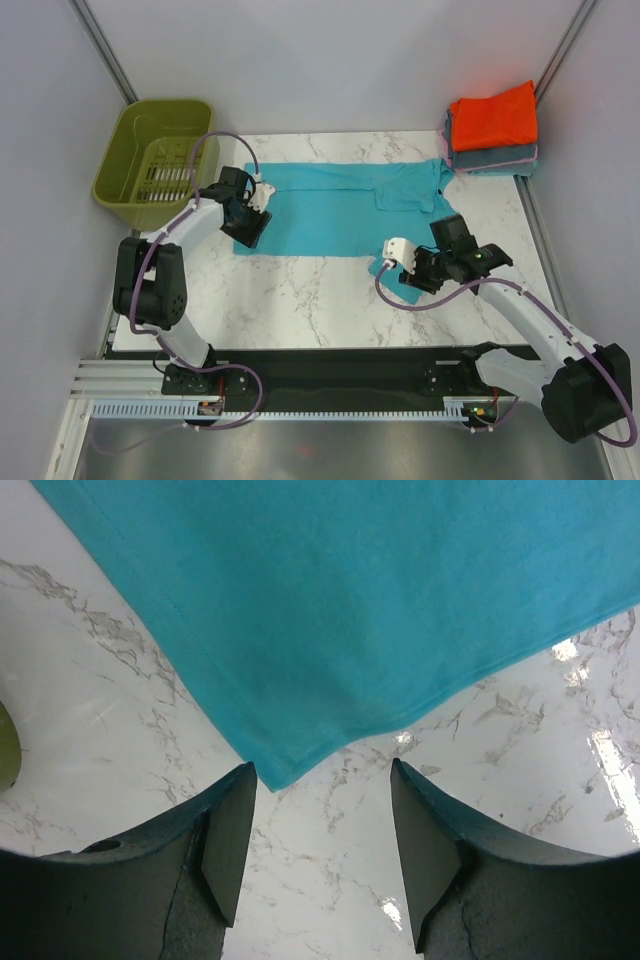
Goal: Fold and stack the t-shirts
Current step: Fold the tshirt
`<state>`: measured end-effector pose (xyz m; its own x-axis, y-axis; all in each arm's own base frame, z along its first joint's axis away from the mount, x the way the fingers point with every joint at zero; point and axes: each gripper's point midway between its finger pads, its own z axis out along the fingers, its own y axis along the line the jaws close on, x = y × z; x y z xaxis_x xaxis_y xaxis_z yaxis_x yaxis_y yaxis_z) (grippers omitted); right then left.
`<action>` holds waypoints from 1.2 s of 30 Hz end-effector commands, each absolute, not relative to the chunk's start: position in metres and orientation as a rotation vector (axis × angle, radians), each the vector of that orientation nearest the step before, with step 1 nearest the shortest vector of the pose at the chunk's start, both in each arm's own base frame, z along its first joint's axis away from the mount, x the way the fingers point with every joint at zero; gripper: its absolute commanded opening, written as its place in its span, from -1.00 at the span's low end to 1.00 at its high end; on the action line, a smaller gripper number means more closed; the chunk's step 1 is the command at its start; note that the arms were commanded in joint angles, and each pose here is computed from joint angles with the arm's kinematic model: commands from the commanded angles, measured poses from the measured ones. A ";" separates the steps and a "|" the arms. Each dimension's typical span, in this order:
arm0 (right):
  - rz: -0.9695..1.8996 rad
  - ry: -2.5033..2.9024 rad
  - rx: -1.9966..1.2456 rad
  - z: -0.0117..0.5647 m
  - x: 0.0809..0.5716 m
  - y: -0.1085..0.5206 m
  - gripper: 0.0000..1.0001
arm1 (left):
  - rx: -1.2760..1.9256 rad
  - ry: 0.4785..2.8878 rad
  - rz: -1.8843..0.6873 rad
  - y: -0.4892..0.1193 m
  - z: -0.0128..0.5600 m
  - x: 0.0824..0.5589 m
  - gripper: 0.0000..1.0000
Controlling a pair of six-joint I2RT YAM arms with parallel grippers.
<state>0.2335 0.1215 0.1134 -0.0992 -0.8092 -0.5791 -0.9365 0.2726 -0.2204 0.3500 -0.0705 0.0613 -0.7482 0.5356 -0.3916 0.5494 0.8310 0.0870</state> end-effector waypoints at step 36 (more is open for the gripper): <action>0.109 2.018 -1.820 0.010 0.218 0.108 -0.47 | 0.657 2.602 -0.003 -0.069 0.069 0.374 0.28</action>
